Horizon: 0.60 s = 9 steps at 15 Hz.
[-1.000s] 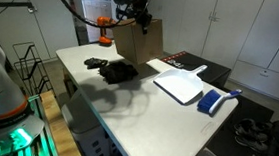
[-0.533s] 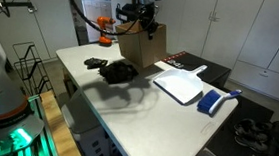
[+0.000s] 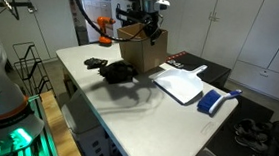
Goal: Pour the contents in the brown box onto the table.
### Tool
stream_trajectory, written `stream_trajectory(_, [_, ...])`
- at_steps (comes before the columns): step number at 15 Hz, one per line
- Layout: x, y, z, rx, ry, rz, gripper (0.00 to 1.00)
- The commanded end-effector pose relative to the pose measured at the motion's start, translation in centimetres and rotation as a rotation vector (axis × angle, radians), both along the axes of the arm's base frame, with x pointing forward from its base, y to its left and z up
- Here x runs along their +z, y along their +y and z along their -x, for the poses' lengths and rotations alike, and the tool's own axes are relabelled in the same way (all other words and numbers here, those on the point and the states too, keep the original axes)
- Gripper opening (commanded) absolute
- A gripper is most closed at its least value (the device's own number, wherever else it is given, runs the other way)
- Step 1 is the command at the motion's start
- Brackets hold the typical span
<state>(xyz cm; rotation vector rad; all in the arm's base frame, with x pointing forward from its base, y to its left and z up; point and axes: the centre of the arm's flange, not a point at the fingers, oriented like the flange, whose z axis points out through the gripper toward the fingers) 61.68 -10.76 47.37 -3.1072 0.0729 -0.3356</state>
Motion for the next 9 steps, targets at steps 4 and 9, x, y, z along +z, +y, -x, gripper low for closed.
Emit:
stream_trajectory(4, [-1.3,-1.9,-0.7,-0.025,-0.022,-0.050,0.01])
stream_trajectory(9, [-2.1,-2.6,-1.0,-0.036,-0.034,-0.061,0.01])
